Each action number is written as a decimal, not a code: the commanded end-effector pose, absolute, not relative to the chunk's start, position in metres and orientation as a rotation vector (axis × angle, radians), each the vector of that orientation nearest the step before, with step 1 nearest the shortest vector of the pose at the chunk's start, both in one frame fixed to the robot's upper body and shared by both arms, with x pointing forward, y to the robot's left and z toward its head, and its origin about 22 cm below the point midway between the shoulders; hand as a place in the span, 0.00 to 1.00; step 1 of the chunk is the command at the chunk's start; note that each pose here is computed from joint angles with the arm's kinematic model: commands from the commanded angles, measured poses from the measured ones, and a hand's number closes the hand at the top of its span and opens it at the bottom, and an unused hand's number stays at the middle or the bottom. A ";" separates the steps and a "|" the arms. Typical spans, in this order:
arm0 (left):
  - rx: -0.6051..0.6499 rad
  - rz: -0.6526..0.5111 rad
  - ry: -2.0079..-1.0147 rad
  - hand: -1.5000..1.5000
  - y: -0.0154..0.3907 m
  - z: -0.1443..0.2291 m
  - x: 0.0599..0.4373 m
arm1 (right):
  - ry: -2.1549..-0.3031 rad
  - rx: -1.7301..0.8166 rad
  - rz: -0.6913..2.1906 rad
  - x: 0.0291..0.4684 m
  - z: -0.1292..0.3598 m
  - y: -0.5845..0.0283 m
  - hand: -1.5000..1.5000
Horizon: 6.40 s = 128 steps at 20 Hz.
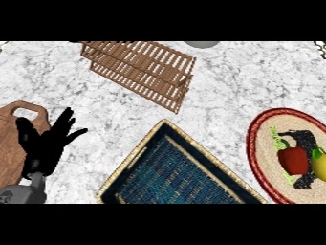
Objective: Pick the bell pepper from the placemat and place it in the tiered shelf
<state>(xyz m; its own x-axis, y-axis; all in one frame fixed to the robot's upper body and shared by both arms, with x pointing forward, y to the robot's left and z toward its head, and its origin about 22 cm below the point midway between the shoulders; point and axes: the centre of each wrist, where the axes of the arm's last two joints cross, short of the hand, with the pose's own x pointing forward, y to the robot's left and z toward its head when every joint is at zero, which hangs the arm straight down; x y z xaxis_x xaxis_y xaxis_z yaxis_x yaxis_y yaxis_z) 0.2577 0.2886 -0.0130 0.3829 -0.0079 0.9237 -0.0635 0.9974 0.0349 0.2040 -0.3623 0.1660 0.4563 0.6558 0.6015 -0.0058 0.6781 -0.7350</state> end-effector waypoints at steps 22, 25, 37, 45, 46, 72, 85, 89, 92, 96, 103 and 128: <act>0.089 0.053 -1.102 0.50 0.288 -0.032 0.258 | -0.763 -0.854 0.572 0.243 0.099 -0.307 0.00; 0.100 0.039 -1.102 0.50 0.298 -0.031 0.243 | -0.762 -0.881 0.562 0.237 0.104 -0.297 0.00; 0.094 0.048 -1.076 0.50 0.302 -0.027 0.245 | -0.729 -0.975 0.572 0.242 0.051 -0.304 0.00; 0.079 0.024 -1.113 0.50 0.297 -0.034 0.235 | -0.798 -0.946 0.540 0.271 0.036 -0.312 0.00; 0.101 0.031 -1.120 0.50 0.291 -0.029 0.246 | -0.773 -0.956 0.574 0.257 0.013 -0.304 0.00; 0.008 -0.062 -1.144 0.50 0.268 -0.018 0.259 | -1.151 -0.711 0.655 0.279 0.078 -0.074 1.00; 0.020 -0.074 -1.125 0.50 0.263 -0.016 0.270 | -1.398 -1.112 0.402 0.304 0.201 0.005 1.00; 0.011 -0.087 -1.129 0.50 0.253 -0.014 0.274 | -1.419 -1.173 0.331 0.311 0.241 0.019 1.00; 0.023 -0.091 -1.107 0.50 0.259 -0.021 0.269 | -1.401 -1.215 0.295 0.317 0.265 0.027 1.00; 0.038 -0.070 -1.128 0.50 0.270 -0.010 0.277 | -1.405 -1.231 0.219 0.326 0.303 0.033 1.00; 0.046 -0.046 -1.117 0.50 0.270 -0.015 0.272 | -1.380 -1.287 0.160 0.337 0.357 0.046 1.00; 0.047 -0.013 -1.123 0.50 0.277 -0.028 0.258 | -1.244 -1.299 0.272 0.405 0.352 0.048 1.00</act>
